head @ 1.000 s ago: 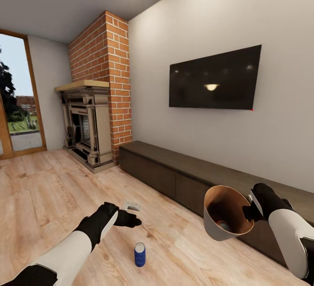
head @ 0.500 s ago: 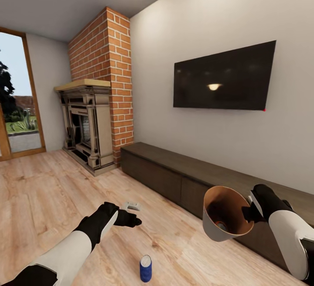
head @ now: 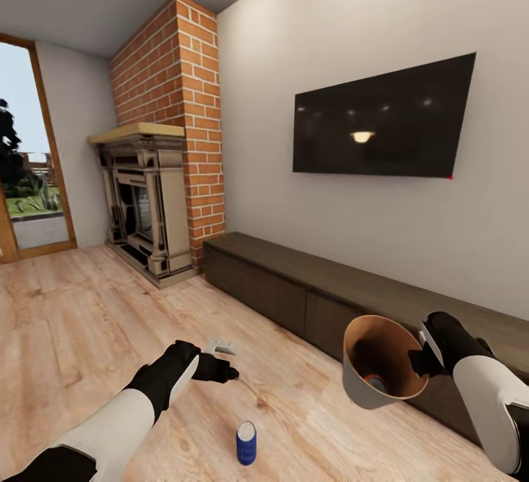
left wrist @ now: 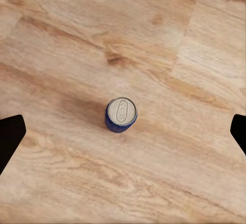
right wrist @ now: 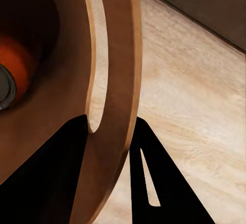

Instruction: Put the three can of soda from the living room inside the tash can in the kitchen.

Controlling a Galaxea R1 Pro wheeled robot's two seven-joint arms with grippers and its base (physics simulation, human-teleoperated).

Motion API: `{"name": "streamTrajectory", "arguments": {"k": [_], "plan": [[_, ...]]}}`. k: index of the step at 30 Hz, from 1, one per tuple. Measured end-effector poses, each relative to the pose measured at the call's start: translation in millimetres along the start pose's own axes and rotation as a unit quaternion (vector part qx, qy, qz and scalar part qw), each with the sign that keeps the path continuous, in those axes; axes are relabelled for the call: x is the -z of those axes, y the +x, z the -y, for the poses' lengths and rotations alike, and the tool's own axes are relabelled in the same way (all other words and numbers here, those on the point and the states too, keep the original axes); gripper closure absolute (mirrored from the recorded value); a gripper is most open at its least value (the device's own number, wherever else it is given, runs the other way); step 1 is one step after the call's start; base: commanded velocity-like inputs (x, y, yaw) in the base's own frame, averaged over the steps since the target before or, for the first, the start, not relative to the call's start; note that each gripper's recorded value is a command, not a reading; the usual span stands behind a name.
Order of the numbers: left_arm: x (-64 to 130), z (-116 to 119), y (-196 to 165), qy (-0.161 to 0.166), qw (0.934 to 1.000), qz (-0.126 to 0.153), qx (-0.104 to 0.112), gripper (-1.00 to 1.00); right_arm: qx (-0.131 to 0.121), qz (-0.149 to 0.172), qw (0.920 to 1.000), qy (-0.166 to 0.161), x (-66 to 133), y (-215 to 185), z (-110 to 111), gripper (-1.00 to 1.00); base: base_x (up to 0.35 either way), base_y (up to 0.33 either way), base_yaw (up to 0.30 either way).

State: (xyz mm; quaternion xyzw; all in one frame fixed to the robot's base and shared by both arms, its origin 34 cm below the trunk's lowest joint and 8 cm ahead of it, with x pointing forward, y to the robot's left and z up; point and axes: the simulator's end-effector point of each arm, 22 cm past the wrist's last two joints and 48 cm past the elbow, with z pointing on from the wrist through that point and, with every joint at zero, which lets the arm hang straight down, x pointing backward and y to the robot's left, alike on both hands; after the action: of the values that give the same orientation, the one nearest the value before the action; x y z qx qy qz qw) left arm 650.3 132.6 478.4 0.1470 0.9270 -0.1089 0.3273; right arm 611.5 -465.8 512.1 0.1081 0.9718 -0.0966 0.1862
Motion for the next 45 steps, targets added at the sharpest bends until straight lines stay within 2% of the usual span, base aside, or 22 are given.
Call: {"name": "streamTrajectory", "arguments": {"k": [13,25,35,45], "plan": [[-23.1,-2.0,20.2,0.006,0.9998,-0.020,0.007,-1.00,0.006,-0.025,0.9996,0.006,-27.0,12.1,-2.9,1.00,0.000,0.000,0.000],[-22.9,-1.8,18.6,0.006,0.9998,-0.017,0.006,-1.00,0.002,-0.026,0.9996,0.012,-20.9,7.0,6.2,1.00,0.000,0.000,0.000],[-23.3,-1.6,20.4,0.007,0.9998,-0.019,0.007,-1.00,0.002,-0.032,0.9994,0.007,-20.3,8.8,0.7,1.00,0.012,0.000,0.000],[-23.9,-1.1,21.9,0.007,0.9997,-0.021,0.007,-1.00,0.005,-0.033,0.9994,0.009,-21.0,9.8,-1.2,1.00,0.257,0.000,0.000]]}}
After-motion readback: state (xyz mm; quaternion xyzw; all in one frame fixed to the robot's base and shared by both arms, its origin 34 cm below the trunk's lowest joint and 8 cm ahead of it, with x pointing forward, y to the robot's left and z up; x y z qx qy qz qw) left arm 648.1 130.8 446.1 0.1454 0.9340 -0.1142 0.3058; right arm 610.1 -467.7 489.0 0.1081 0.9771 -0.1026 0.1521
